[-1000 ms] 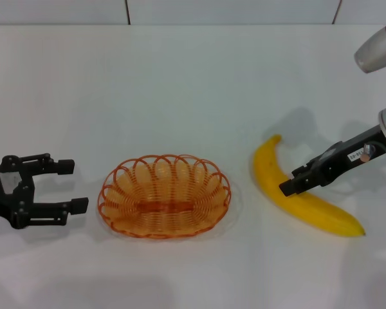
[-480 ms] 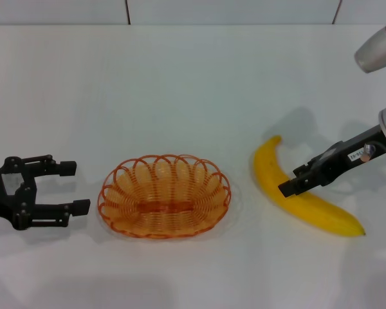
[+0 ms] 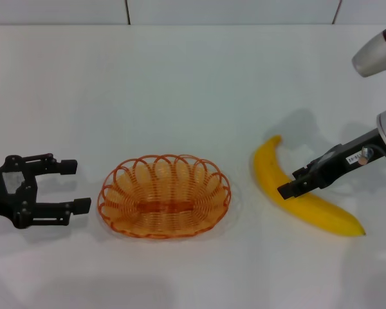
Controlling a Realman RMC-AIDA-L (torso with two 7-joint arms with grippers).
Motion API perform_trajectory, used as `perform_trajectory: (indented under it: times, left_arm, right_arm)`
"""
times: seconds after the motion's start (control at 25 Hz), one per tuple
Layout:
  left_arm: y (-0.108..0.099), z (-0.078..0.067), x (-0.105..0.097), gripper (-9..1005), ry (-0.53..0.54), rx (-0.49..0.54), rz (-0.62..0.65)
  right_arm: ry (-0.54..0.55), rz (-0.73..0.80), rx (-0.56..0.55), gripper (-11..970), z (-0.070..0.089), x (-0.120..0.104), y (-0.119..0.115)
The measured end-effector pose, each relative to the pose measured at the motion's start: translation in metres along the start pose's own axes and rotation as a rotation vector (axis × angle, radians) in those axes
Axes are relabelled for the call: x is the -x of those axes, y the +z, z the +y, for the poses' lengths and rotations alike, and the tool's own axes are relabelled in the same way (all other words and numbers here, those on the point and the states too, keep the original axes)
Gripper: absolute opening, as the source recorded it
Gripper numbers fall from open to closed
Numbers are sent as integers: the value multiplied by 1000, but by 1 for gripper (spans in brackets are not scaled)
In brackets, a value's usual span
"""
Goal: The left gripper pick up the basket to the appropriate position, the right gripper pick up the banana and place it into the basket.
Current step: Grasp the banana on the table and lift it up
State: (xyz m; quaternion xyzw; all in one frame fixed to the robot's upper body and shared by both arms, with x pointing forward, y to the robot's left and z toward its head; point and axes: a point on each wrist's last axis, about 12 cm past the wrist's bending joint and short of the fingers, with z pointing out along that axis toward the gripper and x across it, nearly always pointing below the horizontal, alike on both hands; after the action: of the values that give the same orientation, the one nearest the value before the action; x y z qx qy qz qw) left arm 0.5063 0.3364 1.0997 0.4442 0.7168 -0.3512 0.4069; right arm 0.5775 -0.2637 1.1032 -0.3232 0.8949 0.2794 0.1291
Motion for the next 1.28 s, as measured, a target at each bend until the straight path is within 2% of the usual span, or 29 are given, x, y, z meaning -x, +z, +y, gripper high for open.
perform_trajectory:
  times: [0.4, 0.84, 1.28]
  left_arm:
    - [1, 0, 1, 843, 1, 0, -4]
    - [1, 0, 1, 842, 1, 0, -6]
    - [1, 0, 1, 842, -2, 0, -6]
  right_arm:
    - [9, 19, 11, 659, 0, -4, 10]
    - [8, 22, 14, 654, 1, -4, 11]
    - [1, 14, 20, 500, 2, -2, 10]
